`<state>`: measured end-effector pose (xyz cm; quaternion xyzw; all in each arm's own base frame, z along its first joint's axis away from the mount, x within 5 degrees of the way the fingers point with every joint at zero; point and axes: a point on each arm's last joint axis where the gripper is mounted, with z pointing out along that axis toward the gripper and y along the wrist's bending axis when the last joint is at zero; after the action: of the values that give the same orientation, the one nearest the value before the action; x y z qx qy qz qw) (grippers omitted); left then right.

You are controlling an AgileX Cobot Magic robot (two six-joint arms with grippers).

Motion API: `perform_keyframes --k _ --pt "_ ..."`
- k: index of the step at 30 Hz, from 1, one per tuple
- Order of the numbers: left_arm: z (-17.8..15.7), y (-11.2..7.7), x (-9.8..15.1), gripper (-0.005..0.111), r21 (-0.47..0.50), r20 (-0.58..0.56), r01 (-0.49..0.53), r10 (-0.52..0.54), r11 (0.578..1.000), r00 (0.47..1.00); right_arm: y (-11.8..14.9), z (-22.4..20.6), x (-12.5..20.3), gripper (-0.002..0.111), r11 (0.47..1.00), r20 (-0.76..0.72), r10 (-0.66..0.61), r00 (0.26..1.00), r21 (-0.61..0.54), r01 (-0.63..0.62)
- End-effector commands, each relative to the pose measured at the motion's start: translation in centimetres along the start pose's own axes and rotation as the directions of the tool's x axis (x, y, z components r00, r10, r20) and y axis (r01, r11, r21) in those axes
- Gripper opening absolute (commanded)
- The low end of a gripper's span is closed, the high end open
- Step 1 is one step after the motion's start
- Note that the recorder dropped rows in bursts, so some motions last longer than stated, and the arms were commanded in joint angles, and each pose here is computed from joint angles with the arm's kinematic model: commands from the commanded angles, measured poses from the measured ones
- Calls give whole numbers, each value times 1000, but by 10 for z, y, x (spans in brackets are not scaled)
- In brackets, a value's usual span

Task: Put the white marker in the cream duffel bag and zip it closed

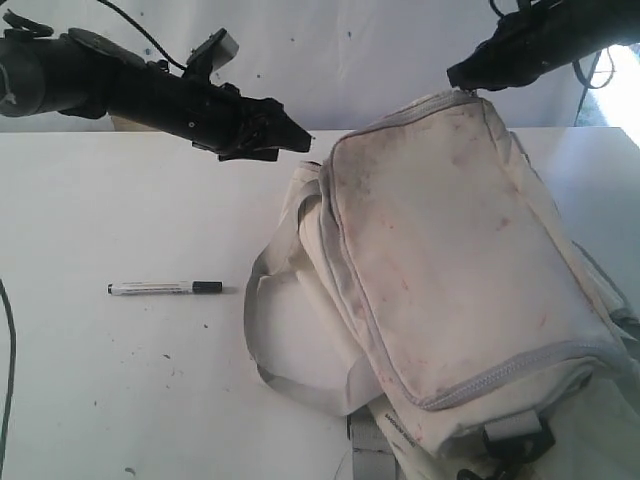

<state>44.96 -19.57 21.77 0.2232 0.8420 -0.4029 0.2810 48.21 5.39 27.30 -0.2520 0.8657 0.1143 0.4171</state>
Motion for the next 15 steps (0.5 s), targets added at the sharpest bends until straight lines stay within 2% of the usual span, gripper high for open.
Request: perform_keyframes --k 1,2,5,7,8,10,12,15 --pt "9 -3 0 71 60 -21 3 -2 998 1000 5 -6 -6 0 902 38 -430 902 -35 431" --pt "11 -1 2 71 59 -28 7 -6 998 1000 7 -6 -8 0 866 69 -495 866 -42 498" --pt "13 1 4 71 59 -32 13 -11 998 999 12 -7 -14 0 887 154 -443 883 -62 457" --pt "13 1 4 71 65 -29 18 -16 998 999 13 -8 -19 0 922 203 -365 909 -55 383" --pt "13 1 4 71 68 -32 18 -16 998 999 10 -8 -21 0 957 210 -270 940 -47 285" --pt "13 1 4 70 68 -32 18 -16 998 999 9 -8 -22 0 978 207 -185 961 -53 200" --pt "13 1 3 68 62 -27 21 -19 998 999 13 -8 -19 0 956 199 -258 945 -86 279" --pt "13 2 2 59 57 -16 27 -26 998 1000 24 -9 -14 0 868 213 -430 877 -171 467"
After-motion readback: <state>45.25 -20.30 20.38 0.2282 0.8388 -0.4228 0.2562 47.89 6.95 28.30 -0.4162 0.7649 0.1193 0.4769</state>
